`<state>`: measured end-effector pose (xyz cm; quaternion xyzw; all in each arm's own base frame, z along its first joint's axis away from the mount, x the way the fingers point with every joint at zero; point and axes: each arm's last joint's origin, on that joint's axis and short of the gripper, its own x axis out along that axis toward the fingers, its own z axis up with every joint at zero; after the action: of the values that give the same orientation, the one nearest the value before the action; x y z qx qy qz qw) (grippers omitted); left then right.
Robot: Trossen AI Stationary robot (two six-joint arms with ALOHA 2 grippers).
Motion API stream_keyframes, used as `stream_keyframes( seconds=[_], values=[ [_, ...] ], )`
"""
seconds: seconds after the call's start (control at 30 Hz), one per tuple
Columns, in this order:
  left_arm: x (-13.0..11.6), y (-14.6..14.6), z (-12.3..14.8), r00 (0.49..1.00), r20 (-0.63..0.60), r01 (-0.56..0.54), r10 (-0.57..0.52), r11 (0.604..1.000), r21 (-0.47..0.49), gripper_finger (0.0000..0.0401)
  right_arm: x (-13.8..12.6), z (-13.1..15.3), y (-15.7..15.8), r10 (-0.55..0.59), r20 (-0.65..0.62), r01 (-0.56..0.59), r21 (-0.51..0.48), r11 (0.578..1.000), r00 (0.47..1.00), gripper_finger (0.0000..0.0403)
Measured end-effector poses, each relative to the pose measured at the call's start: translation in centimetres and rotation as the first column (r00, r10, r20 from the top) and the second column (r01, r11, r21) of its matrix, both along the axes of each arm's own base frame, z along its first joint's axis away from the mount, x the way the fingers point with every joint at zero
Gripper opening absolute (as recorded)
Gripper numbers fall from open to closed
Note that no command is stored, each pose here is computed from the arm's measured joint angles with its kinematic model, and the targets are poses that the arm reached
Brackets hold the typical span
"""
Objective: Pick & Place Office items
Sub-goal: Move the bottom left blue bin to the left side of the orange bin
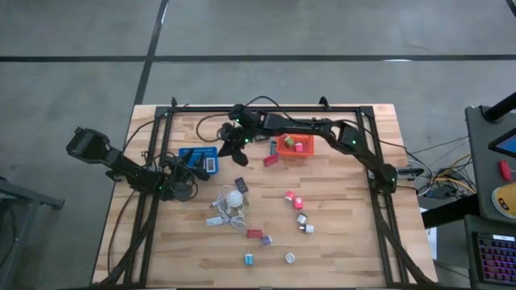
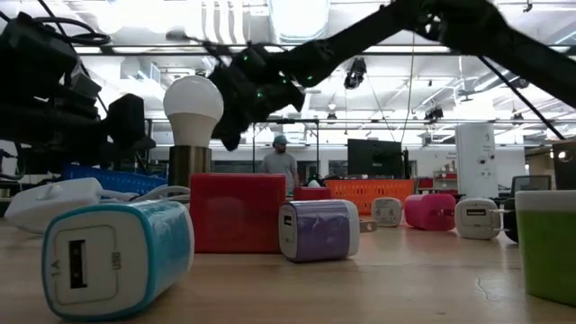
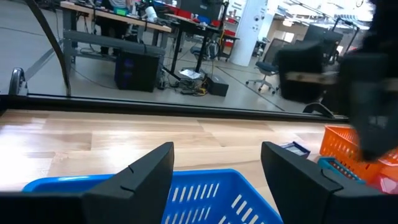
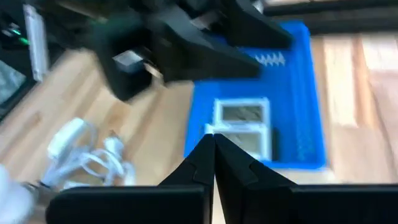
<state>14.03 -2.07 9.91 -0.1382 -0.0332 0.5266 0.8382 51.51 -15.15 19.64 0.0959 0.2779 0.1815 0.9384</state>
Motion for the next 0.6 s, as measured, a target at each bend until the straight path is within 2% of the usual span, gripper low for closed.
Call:
stream_keyframes(
  seconds=[0.13,0.6],
  values=[
    [0.2,-0.1,0.1,1.000,0.005,0.000,0.000,1.000,-0.001,0.0248,0.7,-0.7,-0.9,0.017,-0.053,-0.015,0.032,0.999,0.998,0.0007],
    [0.2,0.0,0.1,1.000,-0.006,-0.009,0.009,1.000,0.012,0.0248,2.3,-2.4,-1.1,0.044,-0.100,-0.040,0.043,0.998,0.994,0.0007]
  ],
)
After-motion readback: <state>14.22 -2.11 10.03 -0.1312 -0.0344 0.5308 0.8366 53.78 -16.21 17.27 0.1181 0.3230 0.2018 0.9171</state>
